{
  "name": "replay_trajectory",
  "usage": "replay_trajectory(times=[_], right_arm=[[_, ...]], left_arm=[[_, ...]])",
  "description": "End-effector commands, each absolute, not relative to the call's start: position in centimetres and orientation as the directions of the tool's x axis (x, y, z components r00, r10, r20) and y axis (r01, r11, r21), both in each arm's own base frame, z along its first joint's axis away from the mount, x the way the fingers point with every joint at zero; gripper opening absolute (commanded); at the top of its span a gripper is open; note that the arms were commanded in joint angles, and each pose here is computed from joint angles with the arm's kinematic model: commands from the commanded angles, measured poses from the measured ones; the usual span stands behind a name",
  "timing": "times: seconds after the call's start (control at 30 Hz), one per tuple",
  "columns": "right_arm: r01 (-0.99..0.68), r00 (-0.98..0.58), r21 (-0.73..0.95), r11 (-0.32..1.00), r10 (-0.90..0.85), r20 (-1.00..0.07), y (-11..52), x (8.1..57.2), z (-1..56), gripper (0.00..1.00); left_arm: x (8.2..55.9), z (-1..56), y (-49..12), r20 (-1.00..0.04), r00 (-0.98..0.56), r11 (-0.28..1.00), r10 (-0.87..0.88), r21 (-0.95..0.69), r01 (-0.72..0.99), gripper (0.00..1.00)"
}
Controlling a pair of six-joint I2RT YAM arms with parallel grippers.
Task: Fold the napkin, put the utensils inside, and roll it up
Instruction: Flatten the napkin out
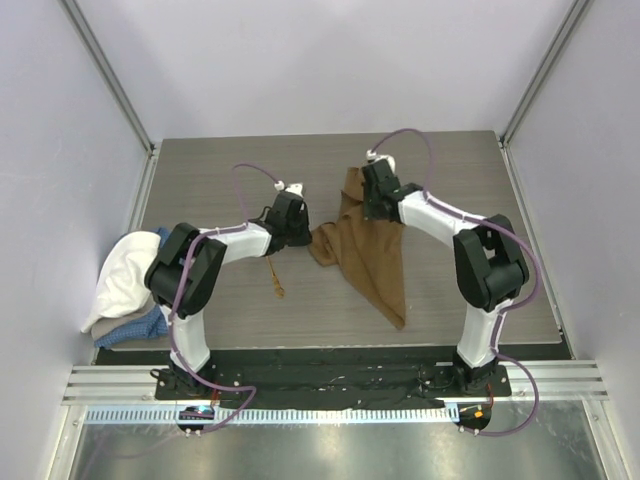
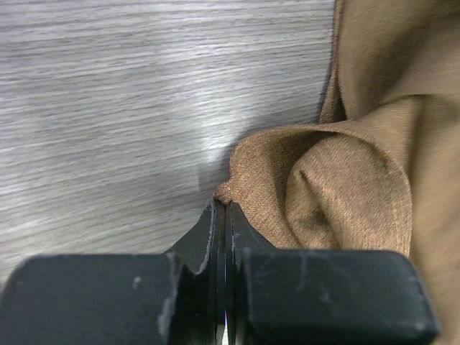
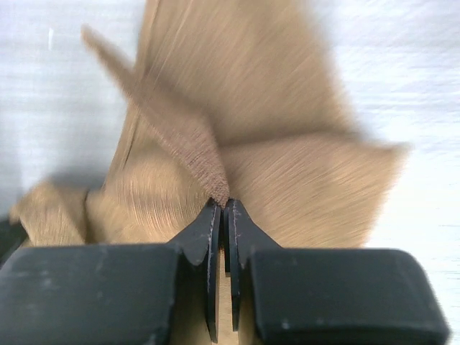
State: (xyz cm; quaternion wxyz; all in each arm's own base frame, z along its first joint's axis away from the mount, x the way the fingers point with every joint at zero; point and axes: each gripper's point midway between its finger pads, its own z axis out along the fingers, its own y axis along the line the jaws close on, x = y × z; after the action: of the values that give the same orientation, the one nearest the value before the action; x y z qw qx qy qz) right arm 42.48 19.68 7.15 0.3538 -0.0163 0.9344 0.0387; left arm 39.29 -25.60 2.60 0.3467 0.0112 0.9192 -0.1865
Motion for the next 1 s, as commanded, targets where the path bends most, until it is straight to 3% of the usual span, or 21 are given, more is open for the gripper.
replay_trajectory(times=[0.0, 0.17, 0.33, 0.43, 0.47, 0.5, 0.57, 0.77, 0.97], right_arm=[[-0.008, -0.591, 0.121, 0.993, 0.093, -0.801, 15.1, 47.2, 18.1, 0.01], [0.115, -0.452, 0.141, 0.983, 0.178, -0.874, 6.9, 49.4, 26.6, 0.01], [0.272, -0.404, 0.123, 0.954, 0.229, -0.885, -1.9, 51.6, 27.4, 0.01], [0.381, -0.502, 0.066, 0.922, 0.266, -0.823, -5.9, 51.8, 23.3, 0.26], [0.39, -0.528, 0.056, 0.919, 0.273, -0.804, -6.0, 51.5, 22.3, 0.36], [0.387, -0.551, 0.055, 0.92, 0.279, -0.786, -5.8, 51.1, 21.4, 0.53], [0.348, -0.591, 0.129, 0.929, 0.324, -0.739, -3.9, 49.2, 19.0, 0.6], [0.253, -0.676, 0.245, 0.936, 0.352, -0.647, 2.9, 41.2, 13.6, 0.62], [0.25, -0.749, 0.141, 0.958, 0.284, -0.598, 4.2, 37.0, 8.8, 0.61]], left_arm=[[42.5, 9.0, -22.6, -0.725, -0.662, 0.939, -0.189, -0.331, 0.095, 0.0], [44.8, 18.0, -17.8, -0.823, -0.483, 0.928, -0.298, -0.368, 0.054, 0.0], [42.7, 20.8, -16.9, -0.853, -0.416, 0.916, -0.316, -0.388, 0.101, 0.0], [41.6, 18.9, -17.5, -0.819, -0.471, 0.898, -0.328, -0.425, 0.113, 0.0], [41.0, 17.6, -17.5, -0.805, -0.497, 0.899, -0.324, -0.426, 0.104, 0.0], [40.6, 17.0, -17.5, -0.795, -0.512, 0.897, -0.324, -0.43, 0.101, 0.0], [39.6, 14.9, -17.6, -0.768, -0.557, 0.895, -0.314, -0.436, 0.096, 0.0], [38.1, 11.8, -17.6, -0.728, -0.622, 0.899, -0.288, -0.43, 0.087, 0.0], [37.9, 11.1, -18.0, -0.715, -0.642, 0.894, -0.278, -0.437, 0.1, 0.0]])
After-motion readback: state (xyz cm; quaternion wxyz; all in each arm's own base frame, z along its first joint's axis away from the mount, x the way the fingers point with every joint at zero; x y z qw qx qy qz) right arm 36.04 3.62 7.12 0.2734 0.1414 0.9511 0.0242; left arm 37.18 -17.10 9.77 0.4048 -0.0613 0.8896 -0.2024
